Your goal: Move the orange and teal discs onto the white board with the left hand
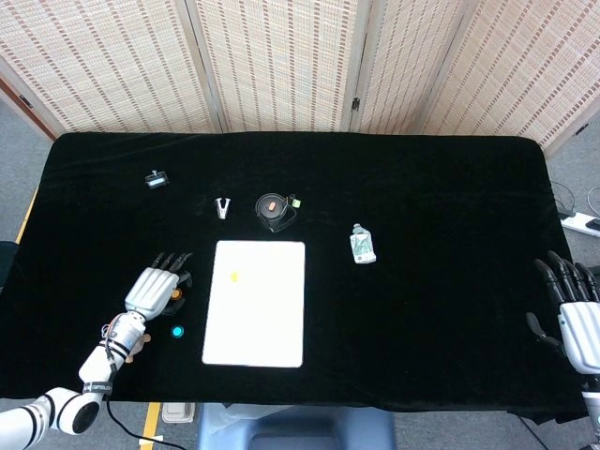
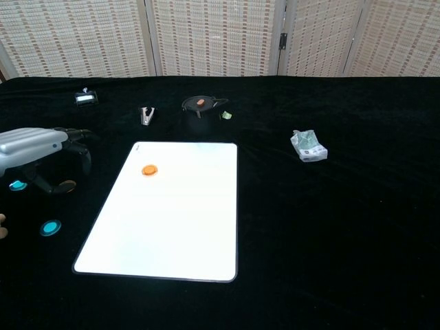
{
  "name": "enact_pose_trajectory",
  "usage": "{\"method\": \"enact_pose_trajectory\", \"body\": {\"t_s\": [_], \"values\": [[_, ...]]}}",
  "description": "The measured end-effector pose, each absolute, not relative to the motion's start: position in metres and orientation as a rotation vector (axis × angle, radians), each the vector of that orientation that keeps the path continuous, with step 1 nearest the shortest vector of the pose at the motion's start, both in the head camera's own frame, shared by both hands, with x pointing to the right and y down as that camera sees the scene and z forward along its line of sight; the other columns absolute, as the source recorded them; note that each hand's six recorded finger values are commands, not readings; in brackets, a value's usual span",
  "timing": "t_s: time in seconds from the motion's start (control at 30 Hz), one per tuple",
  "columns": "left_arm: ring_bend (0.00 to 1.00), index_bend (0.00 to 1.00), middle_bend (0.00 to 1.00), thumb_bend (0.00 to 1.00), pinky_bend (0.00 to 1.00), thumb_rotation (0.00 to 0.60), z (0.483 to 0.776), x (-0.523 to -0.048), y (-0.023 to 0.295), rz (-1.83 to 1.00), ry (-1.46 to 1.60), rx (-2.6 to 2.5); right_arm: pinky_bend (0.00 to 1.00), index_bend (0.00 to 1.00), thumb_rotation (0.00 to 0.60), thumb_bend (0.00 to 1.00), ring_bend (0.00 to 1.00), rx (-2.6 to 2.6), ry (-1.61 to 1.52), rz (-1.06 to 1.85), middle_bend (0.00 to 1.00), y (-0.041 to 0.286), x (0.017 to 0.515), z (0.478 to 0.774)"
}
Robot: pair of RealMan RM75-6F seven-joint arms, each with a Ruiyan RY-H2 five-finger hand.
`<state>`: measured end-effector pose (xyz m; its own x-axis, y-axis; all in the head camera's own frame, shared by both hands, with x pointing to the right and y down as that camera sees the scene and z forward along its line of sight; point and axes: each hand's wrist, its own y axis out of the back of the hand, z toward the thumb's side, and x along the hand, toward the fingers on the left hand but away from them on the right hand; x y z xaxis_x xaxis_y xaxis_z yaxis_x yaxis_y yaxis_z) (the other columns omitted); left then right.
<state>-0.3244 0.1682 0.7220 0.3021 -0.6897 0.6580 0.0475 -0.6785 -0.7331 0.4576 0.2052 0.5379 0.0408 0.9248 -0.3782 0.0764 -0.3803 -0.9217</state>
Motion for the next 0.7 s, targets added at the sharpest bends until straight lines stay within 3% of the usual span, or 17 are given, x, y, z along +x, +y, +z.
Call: {"method": "enact_pose_trajectory", "body": {"t_s": [0.7], "values": [[0.0,0.42,0.08,0.44,0.0,0.6,0.733,-0.339,0.176,-1.488,0.573,-1.9,0.0,0.0,0.6,0.43,0.0,-1.561,-1.047,1.434,0.0,0.209,0.458,0.535]]}}
